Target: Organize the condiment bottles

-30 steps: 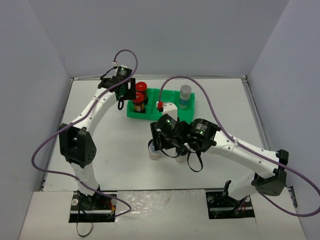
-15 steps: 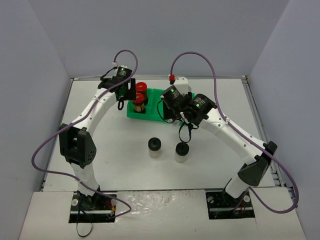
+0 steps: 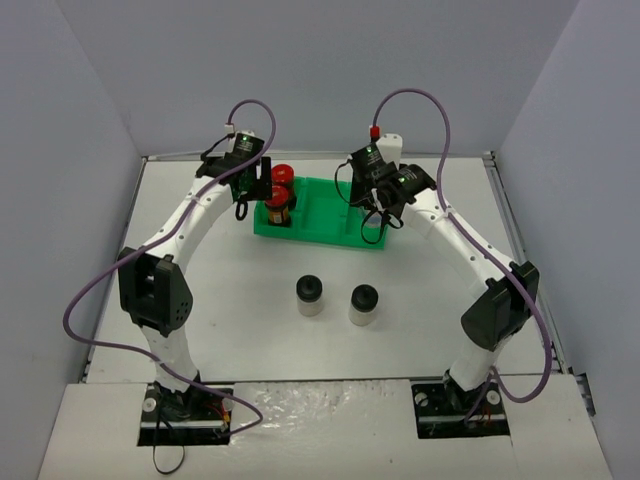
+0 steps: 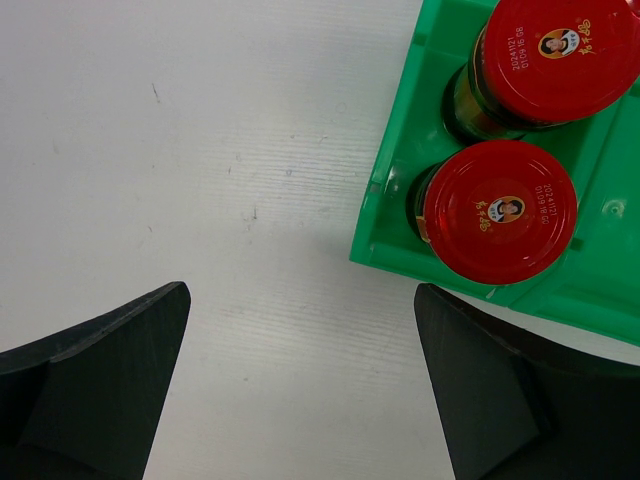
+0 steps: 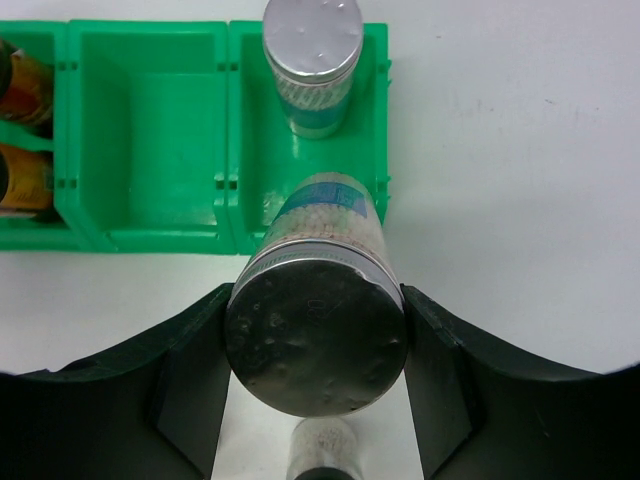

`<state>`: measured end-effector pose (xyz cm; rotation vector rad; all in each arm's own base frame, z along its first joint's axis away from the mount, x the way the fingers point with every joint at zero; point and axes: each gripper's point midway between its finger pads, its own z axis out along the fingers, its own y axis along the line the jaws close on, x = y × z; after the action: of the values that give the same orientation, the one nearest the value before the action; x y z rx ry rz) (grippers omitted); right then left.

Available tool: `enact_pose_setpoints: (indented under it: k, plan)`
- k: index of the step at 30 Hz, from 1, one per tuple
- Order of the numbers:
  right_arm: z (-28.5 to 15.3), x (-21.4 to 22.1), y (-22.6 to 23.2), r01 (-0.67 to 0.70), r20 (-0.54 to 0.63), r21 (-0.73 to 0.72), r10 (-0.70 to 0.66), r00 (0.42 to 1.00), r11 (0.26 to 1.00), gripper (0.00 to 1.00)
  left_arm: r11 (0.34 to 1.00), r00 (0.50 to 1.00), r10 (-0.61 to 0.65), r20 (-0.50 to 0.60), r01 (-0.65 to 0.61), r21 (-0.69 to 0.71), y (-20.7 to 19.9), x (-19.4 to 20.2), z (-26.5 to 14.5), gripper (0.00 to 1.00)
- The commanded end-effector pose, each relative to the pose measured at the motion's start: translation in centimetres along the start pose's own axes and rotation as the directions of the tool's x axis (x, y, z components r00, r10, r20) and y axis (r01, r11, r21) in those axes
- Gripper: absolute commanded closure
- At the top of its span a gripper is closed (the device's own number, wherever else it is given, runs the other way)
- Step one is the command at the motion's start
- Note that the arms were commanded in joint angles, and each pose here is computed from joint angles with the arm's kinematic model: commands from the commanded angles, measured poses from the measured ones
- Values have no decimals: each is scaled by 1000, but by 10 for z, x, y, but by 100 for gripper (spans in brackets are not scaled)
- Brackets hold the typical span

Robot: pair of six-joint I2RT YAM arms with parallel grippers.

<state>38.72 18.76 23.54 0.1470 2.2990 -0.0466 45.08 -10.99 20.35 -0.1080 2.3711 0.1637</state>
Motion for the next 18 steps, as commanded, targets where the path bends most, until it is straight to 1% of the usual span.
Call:
enact_pose_setpoints:
  k: [1,8,18]
  plan:
    - [12,-35,7,-39,97,-27,41,994,999,100,999,993,-47,106,45,22,8,-35,-28,6]
    - [44,-23,15,-34,72,-40,37,997,999,100,999,993,-47,105,45,17,9,-35,-28,7]
    - [79,5,8,-39,22,-16,40,999,999,100,999,994,-41,102,40,8,11,-34,-26,7]
